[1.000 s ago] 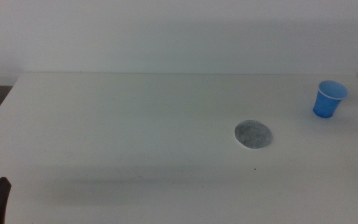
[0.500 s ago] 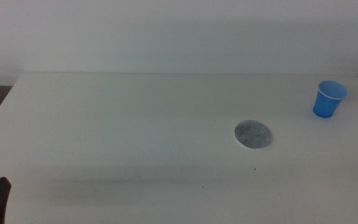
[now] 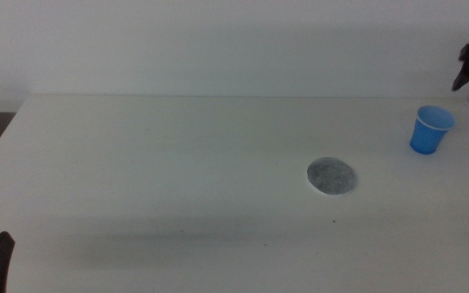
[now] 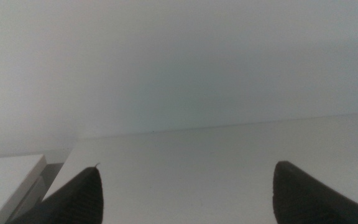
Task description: Place an empty cup on a cup mat.
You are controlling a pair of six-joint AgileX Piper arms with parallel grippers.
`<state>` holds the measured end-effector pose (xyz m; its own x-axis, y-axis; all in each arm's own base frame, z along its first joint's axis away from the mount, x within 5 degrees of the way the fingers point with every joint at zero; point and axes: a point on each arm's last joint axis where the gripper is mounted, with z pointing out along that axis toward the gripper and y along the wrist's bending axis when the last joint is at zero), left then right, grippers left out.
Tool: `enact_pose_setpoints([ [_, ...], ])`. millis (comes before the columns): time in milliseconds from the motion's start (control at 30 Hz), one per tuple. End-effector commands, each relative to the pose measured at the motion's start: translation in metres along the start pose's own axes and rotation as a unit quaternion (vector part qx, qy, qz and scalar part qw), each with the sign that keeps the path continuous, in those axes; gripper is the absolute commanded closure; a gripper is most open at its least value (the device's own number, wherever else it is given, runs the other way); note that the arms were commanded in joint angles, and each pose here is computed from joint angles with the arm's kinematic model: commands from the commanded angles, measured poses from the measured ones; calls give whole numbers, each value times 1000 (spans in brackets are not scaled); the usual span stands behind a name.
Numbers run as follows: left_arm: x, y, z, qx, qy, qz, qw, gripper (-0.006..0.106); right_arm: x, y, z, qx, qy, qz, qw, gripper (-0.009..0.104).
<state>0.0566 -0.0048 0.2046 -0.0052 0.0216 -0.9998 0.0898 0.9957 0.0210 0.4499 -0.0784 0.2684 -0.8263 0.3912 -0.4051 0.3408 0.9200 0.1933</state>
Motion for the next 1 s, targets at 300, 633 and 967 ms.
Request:
enact_pose_setpoints([
  [300,-1,0,0,1,-5,-5,1000,7,3,-12,83,9,51,-4,999,58],
  [633,-1,0,0,1,-5,-5,1000,7,23,51,19,-27,35,-108,993,97],
  [967,-1,0,0,1,-5,-5,1000,7,105,116,-18,-85,18,-177,980,97],
])
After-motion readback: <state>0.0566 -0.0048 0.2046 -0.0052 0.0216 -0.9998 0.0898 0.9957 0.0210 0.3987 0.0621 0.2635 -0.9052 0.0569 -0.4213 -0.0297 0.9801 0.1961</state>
